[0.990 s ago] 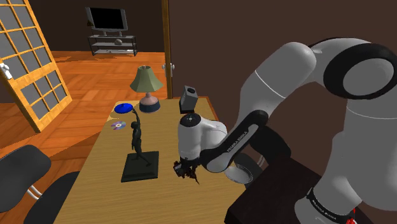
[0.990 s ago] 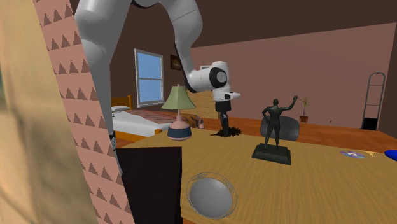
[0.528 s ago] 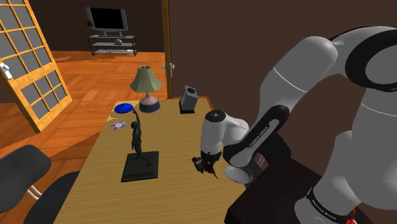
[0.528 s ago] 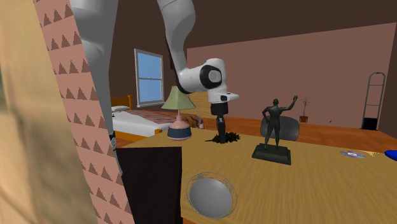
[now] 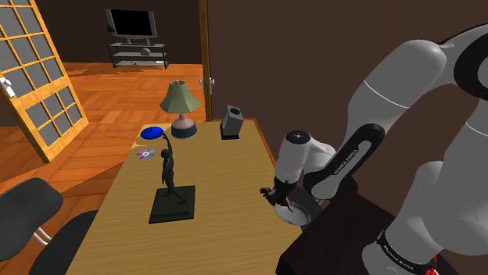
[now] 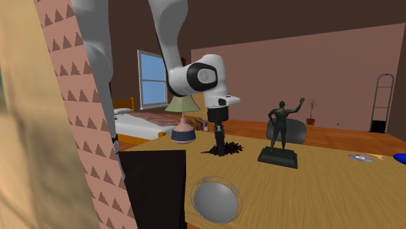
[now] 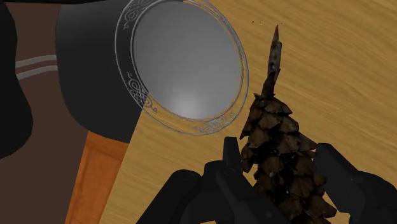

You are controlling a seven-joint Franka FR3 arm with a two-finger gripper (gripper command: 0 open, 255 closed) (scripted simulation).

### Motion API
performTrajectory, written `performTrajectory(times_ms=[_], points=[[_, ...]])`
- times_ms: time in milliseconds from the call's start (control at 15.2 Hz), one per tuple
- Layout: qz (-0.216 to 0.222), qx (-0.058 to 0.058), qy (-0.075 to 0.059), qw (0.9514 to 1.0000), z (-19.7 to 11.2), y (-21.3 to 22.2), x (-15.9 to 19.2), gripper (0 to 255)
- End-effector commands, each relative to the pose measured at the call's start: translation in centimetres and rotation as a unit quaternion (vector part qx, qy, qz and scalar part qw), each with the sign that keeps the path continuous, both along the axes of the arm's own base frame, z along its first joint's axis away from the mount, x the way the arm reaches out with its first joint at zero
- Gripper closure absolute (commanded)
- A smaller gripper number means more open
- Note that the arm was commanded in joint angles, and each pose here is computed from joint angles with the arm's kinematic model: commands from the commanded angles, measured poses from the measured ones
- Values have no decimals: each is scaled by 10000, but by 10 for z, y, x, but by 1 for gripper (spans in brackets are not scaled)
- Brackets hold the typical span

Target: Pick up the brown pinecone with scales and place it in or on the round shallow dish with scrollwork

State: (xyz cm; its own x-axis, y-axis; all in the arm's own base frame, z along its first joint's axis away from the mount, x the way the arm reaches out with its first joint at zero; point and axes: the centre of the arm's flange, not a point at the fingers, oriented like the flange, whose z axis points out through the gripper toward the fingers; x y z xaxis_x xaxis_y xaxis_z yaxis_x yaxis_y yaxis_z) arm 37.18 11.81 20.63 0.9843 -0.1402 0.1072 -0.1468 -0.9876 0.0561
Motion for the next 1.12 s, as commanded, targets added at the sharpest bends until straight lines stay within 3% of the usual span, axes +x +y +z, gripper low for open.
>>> performTrajectory(times_ms=[0, 396, 1056], points=[[8, 2, -2, 10000, 3, -22, -9, 255], [8, 2, -2, 10000, 5, -92, -38, 255], [8, 2, -2, 10000, -48, -92, -38, 255]])
